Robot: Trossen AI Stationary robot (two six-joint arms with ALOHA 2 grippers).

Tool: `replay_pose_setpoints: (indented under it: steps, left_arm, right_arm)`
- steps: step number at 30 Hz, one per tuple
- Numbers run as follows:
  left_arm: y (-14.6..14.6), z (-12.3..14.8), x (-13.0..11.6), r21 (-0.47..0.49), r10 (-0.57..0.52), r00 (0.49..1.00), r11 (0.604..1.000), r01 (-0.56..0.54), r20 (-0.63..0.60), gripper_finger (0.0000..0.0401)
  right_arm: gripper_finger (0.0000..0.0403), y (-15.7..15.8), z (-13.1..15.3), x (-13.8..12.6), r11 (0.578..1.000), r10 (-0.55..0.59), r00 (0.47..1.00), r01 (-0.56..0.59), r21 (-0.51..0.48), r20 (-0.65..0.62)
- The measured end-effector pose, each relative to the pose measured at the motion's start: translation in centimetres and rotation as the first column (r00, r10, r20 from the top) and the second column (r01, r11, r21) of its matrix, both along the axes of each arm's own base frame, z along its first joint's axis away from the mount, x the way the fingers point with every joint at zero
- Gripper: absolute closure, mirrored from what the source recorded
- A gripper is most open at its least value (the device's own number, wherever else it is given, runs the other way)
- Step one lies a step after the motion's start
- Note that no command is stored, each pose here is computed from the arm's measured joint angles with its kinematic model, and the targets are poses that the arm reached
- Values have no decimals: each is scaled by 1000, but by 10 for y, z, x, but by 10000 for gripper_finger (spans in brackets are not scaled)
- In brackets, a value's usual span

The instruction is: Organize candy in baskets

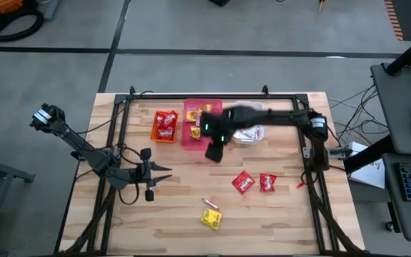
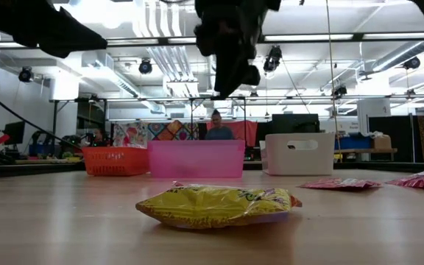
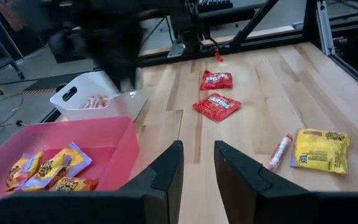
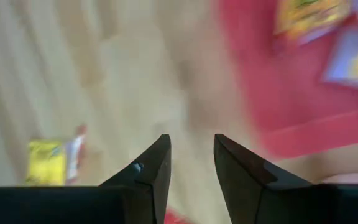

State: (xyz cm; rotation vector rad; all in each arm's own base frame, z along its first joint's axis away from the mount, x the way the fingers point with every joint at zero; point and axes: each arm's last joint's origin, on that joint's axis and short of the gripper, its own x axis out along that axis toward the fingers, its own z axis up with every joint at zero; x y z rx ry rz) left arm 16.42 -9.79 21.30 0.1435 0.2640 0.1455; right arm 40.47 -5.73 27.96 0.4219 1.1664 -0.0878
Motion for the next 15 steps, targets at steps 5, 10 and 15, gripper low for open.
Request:
replay_pose_setpoints:
  steps: [5,10,15]
  left_arm:
    - [-1,-2,1,12,-1,1000,1000,1,-12,326]
    - [1,0,0,36,29,1000,999,-29,-2,326]
    - [4,1,-1,93,135,991,986,-136,22,326]
  right_arm:
    - [291,61,-10,5,998,38,997,-35,50,-62]
    - [287,107,-17,6,997,-35,995,41,58,-96]
    - [279,145,-35,13,989,-95,988,108,103,-121]
